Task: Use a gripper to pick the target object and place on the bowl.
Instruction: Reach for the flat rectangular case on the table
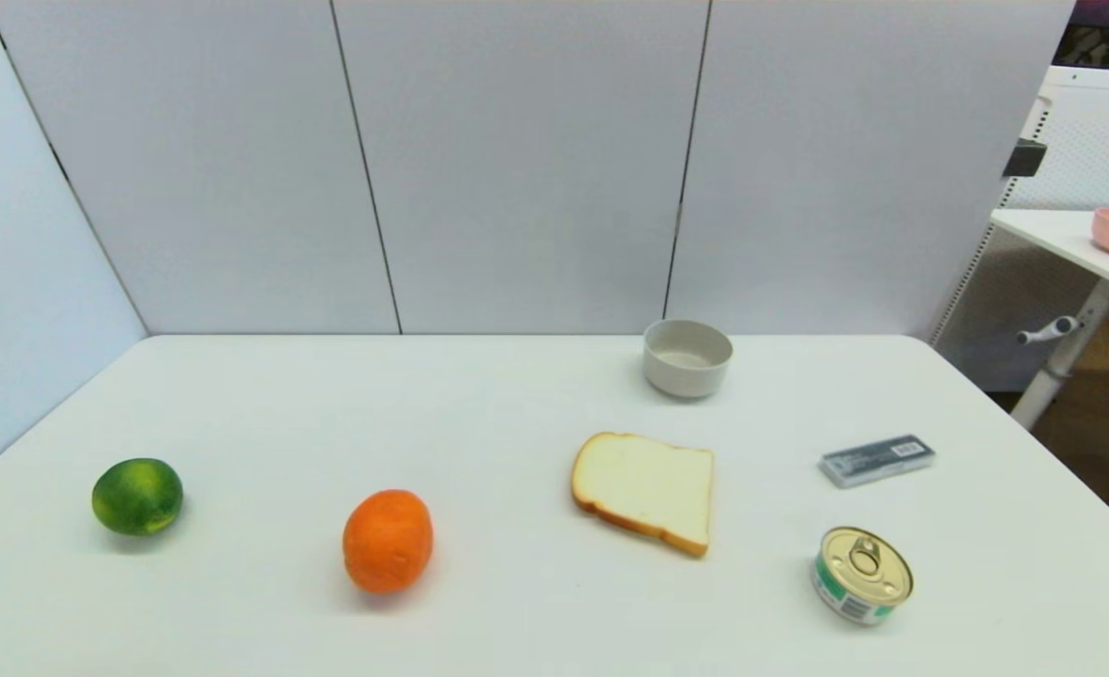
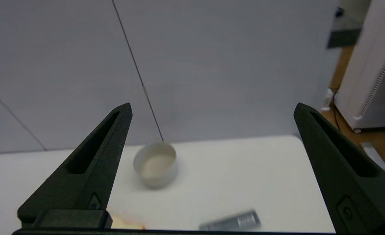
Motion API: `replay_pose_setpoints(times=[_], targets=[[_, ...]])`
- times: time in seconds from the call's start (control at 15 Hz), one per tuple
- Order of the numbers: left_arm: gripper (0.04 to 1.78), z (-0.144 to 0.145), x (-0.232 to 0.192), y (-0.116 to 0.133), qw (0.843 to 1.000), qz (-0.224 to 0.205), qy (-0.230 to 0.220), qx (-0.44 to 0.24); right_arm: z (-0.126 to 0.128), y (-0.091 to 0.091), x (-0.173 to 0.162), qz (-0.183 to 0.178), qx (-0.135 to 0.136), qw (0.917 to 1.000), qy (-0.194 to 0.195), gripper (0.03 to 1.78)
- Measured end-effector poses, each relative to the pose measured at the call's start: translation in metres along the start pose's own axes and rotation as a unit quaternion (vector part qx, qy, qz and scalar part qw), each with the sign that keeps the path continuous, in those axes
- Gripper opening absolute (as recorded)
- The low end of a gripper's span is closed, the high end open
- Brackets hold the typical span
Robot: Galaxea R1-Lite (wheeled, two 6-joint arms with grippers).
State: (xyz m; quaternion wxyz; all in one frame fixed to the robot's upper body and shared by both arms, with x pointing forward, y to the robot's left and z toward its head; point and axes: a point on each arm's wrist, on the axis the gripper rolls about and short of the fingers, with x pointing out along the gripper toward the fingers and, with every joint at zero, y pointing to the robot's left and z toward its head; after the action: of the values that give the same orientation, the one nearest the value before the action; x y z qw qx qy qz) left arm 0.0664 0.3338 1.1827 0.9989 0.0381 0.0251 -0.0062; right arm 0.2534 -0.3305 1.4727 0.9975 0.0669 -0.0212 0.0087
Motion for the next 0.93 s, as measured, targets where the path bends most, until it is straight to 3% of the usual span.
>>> replay_pose_setpoints(times=[0.2,0.4,0.67,0.87,0.93], targets=[[1.71,0.0,0.0,0.0,1.0,0.0,0.0,0.0,0.009,0.005,0.069,0.002,0.0,0.9998,0.019,1.71],[1.71,0.0,0.0,0.0,1.0,0.0,0.0,0.0,-0.009,0.005,0.129,-0.01,-0.001,0.9953,0.096,1.71],[1.71,0.0,0.0,0.0,1.0,0.0,0.0,0.0,-0.055,0.002,0.175,-0.048,0.013,0.9679,0.246,1.71],[1.71,0.0,0.0,0.0,1.0,0.0,0.0,0.0,-0.081,0.008,0.194,-0.106,0.058,0.9498,0.289,1.71],[1.71,0.0,0.0,0.0,1.0,0.0,0.0,0.0,-0.09,0.011,0.197,-0.137,0.071,0.9404,0.303,1.71]])
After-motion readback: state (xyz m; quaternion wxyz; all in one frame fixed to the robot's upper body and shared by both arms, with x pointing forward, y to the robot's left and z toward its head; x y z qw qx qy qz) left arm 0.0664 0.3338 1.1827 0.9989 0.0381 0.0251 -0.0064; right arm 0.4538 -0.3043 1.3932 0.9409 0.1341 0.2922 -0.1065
